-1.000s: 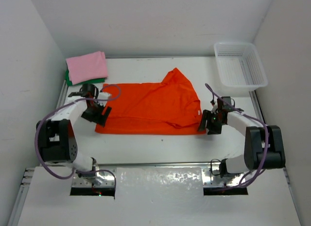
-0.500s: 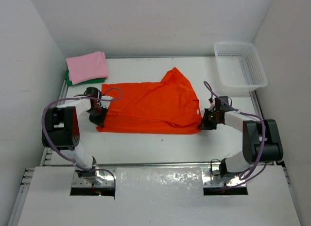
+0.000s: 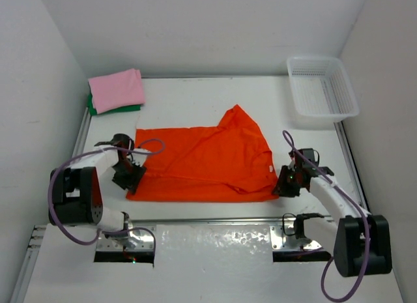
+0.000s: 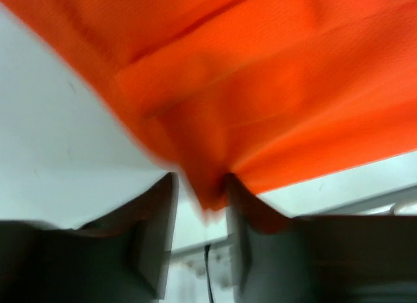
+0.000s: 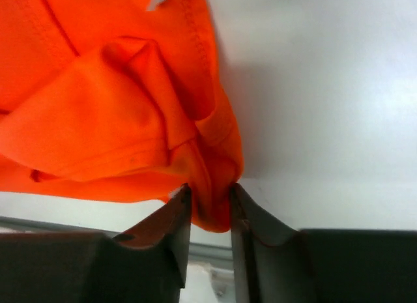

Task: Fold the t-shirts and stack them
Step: Fold the flattened tshirt in 1/3 of the way, then grap the side of the flattened tshirt furthest away from the robot with both arms, then fold the other side of the tshirt into a rectangle

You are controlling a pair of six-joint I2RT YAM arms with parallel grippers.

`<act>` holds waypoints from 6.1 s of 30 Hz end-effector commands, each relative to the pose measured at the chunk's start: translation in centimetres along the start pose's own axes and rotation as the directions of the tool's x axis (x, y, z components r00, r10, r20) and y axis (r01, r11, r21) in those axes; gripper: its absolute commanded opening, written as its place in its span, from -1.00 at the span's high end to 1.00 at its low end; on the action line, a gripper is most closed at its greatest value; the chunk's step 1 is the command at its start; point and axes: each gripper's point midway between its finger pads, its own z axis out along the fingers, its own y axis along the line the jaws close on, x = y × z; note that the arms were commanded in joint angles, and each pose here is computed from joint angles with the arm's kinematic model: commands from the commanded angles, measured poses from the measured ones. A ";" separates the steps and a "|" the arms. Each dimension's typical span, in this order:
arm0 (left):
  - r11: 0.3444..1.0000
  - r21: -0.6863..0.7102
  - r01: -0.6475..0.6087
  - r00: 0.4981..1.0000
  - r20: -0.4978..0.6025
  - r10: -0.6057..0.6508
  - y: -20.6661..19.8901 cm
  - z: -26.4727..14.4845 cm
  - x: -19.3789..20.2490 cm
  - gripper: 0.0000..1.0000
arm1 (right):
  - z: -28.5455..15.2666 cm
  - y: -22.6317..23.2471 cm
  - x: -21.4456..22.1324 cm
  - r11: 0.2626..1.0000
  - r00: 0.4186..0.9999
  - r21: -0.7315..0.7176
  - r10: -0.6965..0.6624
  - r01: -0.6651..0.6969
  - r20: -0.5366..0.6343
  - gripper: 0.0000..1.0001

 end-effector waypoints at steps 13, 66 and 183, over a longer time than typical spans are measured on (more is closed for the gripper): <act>0.969 -0.193 0.156 0.931 0.356 -0.079 11.1 -14.1 -11.6 -0.51 | -10.7 10.3 -20.1 0.944 0.862 0.080 -0.324 0.319 0.390 -0.15; 0.995 0.093 0.030 0.839 0.539 -0.076 8.5 -3.1 -23.4 1.00 | 6.8 18.8 -30.0 0.900 0.853 -0.119 -0.346 0.420 0.390 1.00; 0.532 0.246 -0.810 0.555 0.615 0.560 -35.5 0.3 -23.8 -0.05 | 2.7 8.1 -3.2 0.938 0.965 -0.272 -0.158 0.214 0.211 1.00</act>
